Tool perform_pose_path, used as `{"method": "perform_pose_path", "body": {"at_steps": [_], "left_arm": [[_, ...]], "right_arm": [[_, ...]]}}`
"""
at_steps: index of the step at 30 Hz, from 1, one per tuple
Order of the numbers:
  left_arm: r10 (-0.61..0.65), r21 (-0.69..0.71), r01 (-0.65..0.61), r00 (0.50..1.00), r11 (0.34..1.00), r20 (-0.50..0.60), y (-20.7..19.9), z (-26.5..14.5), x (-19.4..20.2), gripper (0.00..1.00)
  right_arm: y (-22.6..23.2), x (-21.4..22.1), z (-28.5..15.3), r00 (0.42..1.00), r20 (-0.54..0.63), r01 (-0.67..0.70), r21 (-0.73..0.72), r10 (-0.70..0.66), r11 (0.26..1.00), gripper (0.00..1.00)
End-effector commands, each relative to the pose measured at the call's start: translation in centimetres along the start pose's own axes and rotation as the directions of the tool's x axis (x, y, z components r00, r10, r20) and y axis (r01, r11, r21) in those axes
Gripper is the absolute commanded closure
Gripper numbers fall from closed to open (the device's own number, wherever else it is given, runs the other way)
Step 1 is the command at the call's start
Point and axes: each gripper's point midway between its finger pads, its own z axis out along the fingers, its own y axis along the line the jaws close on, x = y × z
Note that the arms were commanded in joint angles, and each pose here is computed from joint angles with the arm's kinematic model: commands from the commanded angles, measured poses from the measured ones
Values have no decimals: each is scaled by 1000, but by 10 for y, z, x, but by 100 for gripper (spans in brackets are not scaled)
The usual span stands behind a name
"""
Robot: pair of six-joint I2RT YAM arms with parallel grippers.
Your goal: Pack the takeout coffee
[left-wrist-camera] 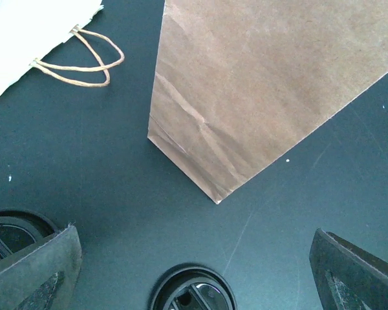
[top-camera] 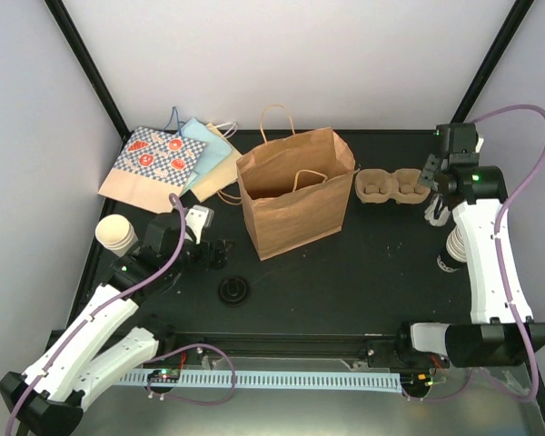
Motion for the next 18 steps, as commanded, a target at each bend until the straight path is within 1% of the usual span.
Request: {"method": "perform_pose_path", "body": {"at_steps": [1,6,12,17,18], "left_arm": [[23,29,-24,999,999,30,-4,-2,-3,1],[25,34,-27,999,999,37,-5,-3,-4,1],[28,40,-30,999,999,36,-6,-2,-4,1],[29,39,-31,999,999,33,-6,-2,-3,1],[29,39,-30,999,999,31,-6,-1,-3,1]], "right_arm": [[-11,-9,11,996,4,-92,53,92,994,47],[-16,-6,21,994,16,-110,80,109,991,49],[-25,6,41,990,-45,-127,98,132,987,53],[-28,8,49,987,-56,-147,92,152,985,53],[-27,8,51,986,-62,-147,89,152,985,55]]}}
